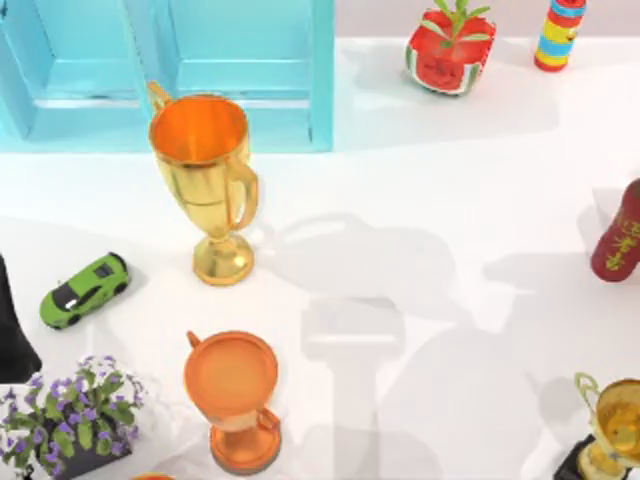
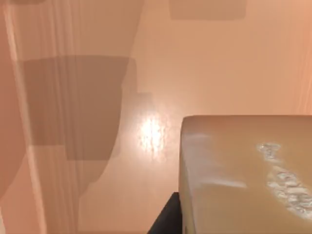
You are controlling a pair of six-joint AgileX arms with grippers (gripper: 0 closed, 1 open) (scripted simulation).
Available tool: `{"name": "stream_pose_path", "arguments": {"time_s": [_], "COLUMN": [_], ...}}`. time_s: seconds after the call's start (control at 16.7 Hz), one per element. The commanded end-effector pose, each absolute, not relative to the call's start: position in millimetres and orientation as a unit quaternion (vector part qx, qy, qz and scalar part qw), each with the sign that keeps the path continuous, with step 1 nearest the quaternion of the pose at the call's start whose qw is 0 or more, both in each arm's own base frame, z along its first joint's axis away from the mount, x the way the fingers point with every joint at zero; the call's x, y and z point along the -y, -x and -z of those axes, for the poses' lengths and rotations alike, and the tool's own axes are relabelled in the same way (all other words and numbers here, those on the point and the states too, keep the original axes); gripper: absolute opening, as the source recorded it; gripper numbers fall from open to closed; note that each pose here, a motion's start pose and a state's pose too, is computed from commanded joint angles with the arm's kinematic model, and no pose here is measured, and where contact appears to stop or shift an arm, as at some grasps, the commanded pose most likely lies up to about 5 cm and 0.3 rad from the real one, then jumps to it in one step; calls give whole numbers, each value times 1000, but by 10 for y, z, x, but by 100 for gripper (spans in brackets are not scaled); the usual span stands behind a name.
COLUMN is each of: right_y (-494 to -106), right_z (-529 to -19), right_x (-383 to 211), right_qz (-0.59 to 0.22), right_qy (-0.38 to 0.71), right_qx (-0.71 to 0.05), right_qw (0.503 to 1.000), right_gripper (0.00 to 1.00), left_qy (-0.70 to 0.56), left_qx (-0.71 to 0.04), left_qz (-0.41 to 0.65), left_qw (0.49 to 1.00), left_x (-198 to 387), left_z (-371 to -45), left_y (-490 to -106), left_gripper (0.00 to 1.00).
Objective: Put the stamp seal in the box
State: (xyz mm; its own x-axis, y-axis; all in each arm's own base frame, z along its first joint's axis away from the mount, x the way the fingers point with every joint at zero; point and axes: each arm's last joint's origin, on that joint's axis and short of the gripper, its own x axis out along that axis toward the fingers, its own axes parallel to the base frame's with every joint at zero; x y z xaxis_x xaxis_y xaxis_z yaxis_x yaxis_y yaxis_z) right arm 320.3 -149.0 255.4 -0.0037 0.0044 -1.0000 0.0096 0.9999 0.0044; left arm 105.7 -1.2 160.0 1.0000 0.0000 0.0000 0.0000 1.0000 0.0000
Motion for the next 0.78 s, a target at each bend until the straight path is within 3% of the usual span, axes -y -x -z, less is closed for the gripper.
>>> {"name": "stream_pose_path", "arguments": {"time_s": [0.3,0.6,0.78], "right_y": [-3181,-3176,-3176], "right_z": [-2143,-2099,-2099], "right_x": [1483,1486,1486], "right_qz": [3,3,3], "right_qy": [-3,-4,-4], "right_qx": [-707,-708,-708], "right_qw": [707,706,706], "right_gripper": [0,0,23], "left_qy": [0,0,0], "left_qx": [0,0,0], "left_qz": [0,0,0], "left_qw": [1000,1000,1000], "left_x": [12,12,12], "left_z": [-1600,-1600,-1600], "left_y": [-1057,-1057,-1057], "left_gripper": [100,100,100]}}
